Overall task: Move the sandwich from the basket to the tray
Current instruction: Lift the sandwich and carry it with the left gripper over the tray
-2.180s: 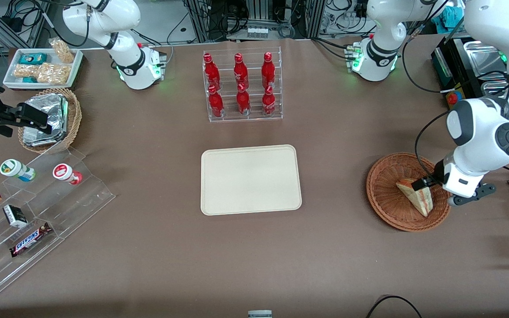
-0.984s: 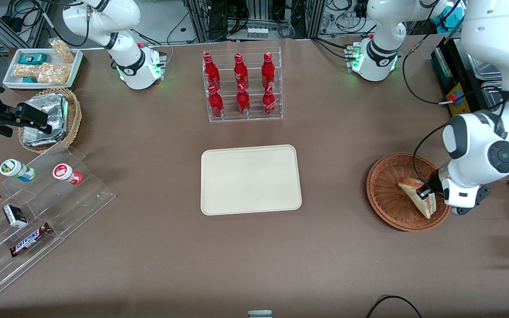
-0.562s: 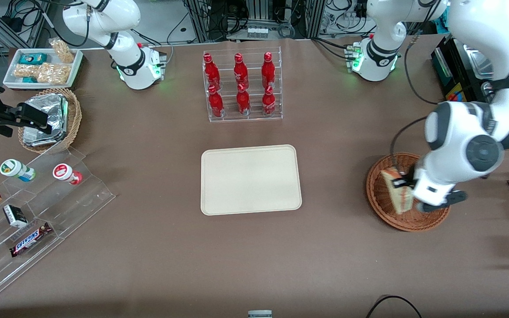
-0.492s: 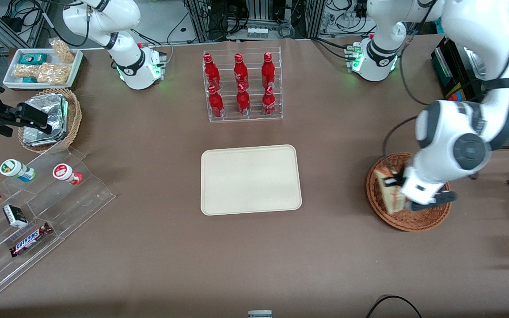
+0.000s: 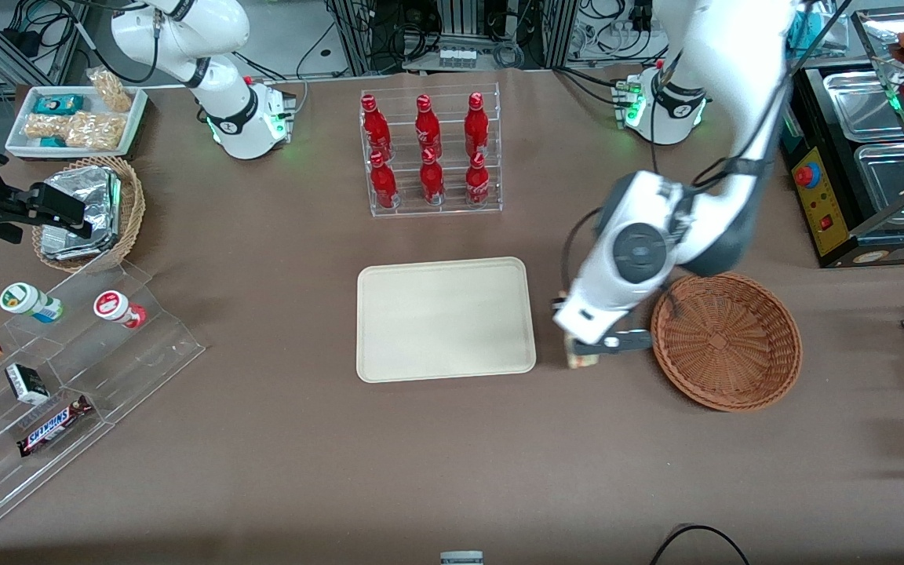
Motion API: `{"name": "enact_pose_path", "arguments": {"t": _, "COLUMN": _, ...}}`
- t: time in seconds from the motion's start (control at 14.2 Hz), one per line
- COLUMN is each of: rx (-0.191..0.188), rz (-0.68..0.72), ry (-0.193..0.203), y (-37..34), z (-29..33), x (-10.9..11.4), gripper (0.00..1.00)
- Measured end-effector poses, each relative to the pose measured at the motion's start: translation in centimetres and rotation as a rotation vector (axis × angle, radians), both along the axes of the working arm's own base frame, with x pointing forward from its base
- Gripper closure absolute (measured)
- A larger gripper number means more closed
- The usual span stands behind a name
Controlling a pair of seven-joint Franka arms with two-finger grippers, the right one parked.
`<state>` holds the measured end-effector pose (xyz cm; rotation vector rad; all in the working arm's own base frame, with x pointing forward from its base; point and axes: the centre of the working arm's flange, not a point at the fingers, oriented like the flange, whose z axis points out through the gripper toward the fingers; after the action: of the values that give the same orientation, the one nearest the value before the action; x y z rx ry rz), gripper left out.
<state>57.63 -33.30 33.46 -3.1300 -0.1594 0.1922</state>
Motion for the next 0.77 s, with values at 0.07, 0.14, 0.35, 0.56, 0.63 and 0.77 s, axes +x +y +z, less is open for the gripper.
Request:
{"name": "enact_pose_path", "arguments": {"t": 0.07, "rx": -0.005, "rz": 0.007, "ry": 0.001, "y": -2.7, "z": -0.7, "x": -0.4, "gripper": 0.85}}
{"name": "enact_pose_path", "arguments": {"t": 0.14, "rx": -0.006, "rz": 0.022, "ry": -0.003, "y": -5.3, "z": -1.4, "x": -0.8, "gripper": 0.85}}
{"name": "enact_pose_path", "arguments": {"t": 0.35, "rx": -0.018, "rz": 0.059, "ry": -0.025, "y": -11.9, "z": -3.3, "x": -1.9, "gripper": 0.85}}
{"name": "enact_pose_path", "arguments": {"t": 0.56, "rx": -0.039, "rz": 0.075, "ry": -0.050, "y": -17.0, "z": -5.6, "x": -3.7, "gripper": 0.85}}
{"name": "enact_pose_path", "arguments": {"t": 0.63, "rx": -0.042, "rz": 0.073, "ry": -0.052, "y": -18.4, "z": -6.4, "x": -4.5, "gripper": 0.85}}
{"name": "enact_pose_path", "arguments": {"t": 0.77, "rx": -0.043, "rz": 0.063, "ry": -0.052, "y": -20.3, "z": -7.6, "x": -5.6, "gripper": 0.85}}
